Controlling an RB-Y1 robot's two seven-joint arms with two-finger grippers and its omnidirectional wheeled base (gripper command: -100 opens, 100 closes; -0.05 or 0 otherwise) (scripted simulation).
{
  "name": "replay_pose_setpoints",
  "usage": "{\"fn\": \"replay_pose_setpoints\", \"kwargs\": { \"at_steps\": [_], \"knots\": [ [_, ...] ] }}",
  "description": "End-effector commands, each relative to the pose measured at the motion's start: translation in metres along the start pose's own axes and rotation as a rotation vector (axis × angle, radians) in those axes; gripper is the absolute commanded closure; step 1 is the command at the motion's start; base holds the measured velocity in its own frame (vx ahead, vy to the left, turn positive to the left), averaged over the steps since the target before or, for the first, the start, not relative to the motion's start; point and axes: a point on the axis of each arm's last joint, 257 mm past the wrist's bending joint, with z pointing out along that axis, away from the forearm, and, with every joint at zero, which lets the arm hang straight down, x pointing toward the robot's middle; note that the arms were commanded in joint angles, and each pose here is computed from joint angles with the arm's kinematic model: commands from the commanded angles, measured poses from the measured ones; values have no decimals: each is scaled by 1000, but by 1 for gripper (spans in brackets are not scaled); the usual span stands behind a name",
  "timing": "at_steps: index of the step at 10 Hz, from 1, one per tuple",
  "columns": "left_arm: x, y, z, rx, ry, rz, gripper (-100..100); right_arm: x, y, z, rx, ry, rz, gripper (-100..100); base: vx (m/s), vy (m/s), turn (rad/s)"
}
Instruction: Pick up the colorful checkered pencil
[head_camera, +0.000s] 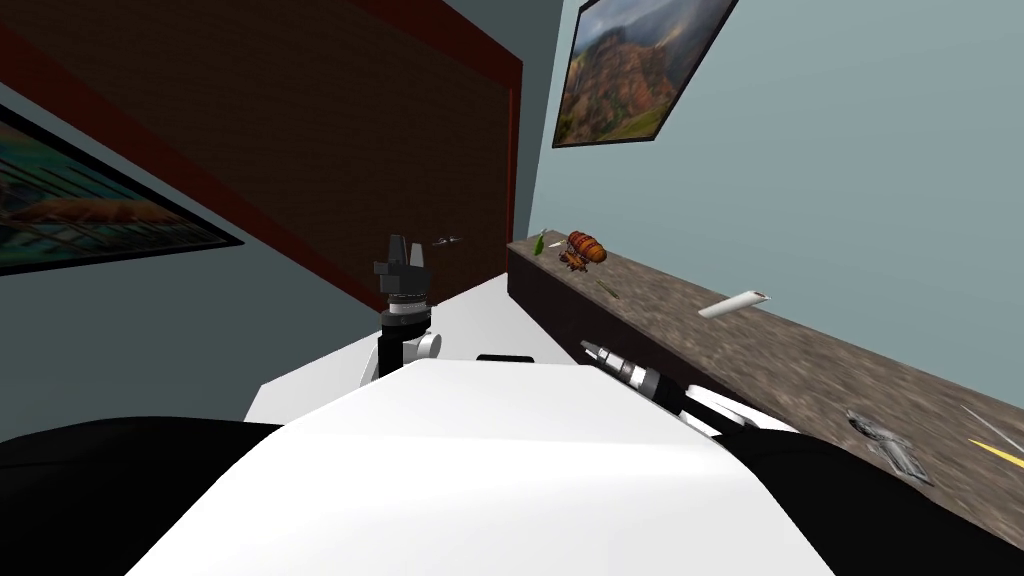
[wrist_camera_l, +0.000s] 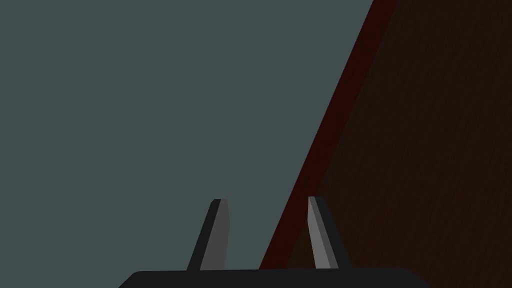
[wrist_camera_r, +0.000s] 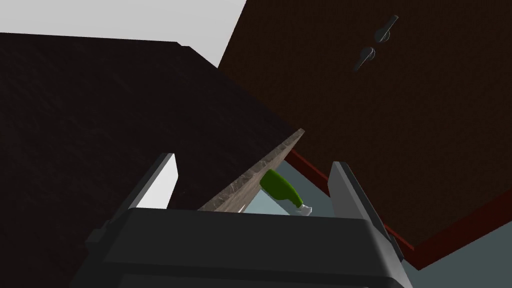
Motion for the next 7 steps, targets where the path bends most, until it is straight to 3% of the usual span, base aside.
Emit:
{"fn": "replay_pose_setpoints", "kwargs": {
  "at_steps": [1,2,3,4,5,7],
  "knots": [
    [0,0,0,0,0,0,0,5,-29,-16,87,44,-31,-100,59,26,69],
    [0,0,0,0,0,0,0,3,-29,-18,95,60,-47,-100,75,19,39],
    [0,0,0,0,0,0,0,6,-55,-34,173,91,-69,-100,101,13,73],
    [0,0,0,0,0,0,0,3,-55,-36,183,110,-89,-100,83,10,39],
    [0,0,0,0,0,0,0,5,-80,-53,258,138,-111,-100,123,20,83],
    [0,0,0,0,0,0,0,1,-80,-55,268,159,-133,-100,77,11,18]
  ]
}}
